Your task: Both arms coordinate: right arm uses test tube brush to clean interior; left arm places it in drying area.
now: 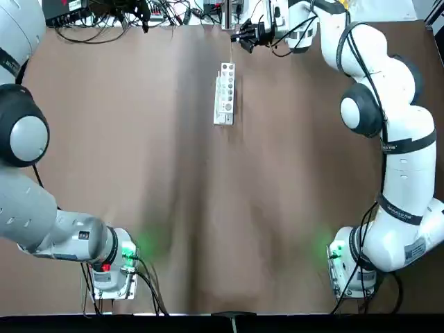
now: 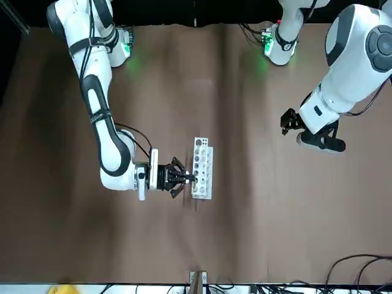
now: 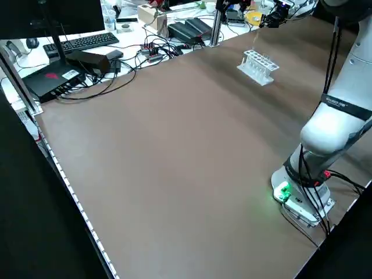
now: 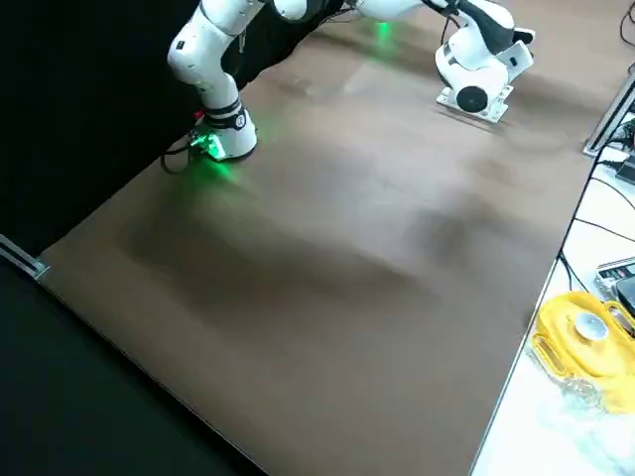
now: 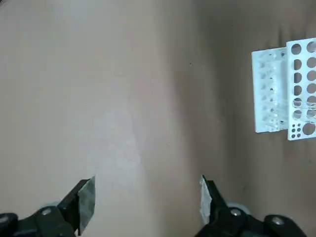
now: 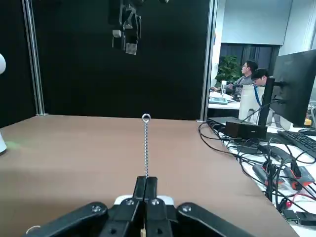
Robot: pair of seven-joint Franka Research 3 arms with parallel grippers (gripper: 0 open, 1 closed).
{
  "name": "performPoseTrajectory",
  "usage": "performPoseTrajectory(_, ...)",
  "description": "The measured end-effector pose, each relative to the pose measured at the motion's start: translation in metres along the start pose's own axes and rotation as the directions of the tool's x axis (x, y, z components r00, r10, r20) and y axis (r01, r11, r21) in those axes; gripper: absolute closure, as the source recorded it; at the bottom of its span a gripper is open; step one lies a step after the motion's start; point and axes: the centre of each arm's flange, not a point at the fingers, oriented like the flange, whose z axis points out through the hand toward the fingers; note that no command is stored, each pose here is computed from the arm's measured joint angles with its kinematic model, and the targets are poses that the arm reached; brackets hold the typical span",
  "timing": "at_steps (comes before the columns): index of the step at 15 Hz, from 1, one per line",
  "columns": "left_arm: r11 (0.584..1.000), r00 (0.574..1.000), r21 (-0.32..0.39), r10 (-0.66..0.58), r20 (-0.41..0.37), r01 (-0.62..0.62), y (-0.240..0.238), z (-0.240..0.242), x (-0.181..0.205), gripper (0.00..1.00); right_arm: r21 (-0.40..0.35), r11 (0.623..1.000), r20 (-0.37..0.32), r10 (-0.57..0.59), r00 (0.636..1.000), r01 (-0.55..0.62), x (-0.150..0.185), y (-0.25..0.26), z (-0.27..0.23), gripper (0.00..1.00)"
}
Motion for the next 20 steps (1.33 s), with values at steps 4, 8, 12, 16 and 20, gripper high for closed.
performPoseTrajectory(4, 1.0, 1.0, 0.0, -0.009, -0.001, 0.009, -0.006, 0.0, 0.0, 0.0, -0.002, 1.0, -0.003, -0.001, 1.0, 0.001, 0.002, 0.001, 0.0, 0.98)
performPoseTrajectory(8, 1.0, 1.0, 0.0, -0.012, -0.007, 0.012, -0.007, -0.003, 0.001, 0.0, -0.005, 1.0, -0.008, 0.022, 1.0, -0.022, 0.007, 0.004, -0.001, 0.98)
performPoseTrajectory(12, 1.0, 1.0, 0.0, -0.012, -0.019, 0.012, -0.007, -0.009, 0.0, 0.0, -0.004, 1.0, -0.015, 0.022, 1.0, -0.022, 0.015, 0.006, -0.002, 0.98)
performPoseTrajectory(16, 1.0, 0.999, 0.002, -0.014, -0.036, 0.014, -0.006, -0.02, -0.003, 0.0, 0.004, 1.0, -0.024, 0.022, 0.999, -0.022, 0.017, 0.005, -0.002, 0.98)
performPoseTrajectory(20, 1.0, 0.999, 0.003, -0.01, -0.033, 0.01, -0.008, -0.019, -0.004, 0.0, 0.029, 0.997, -0.043, 0.068, 0.997, -0.067, 0.021, 0.004, -0.001, 0.98)
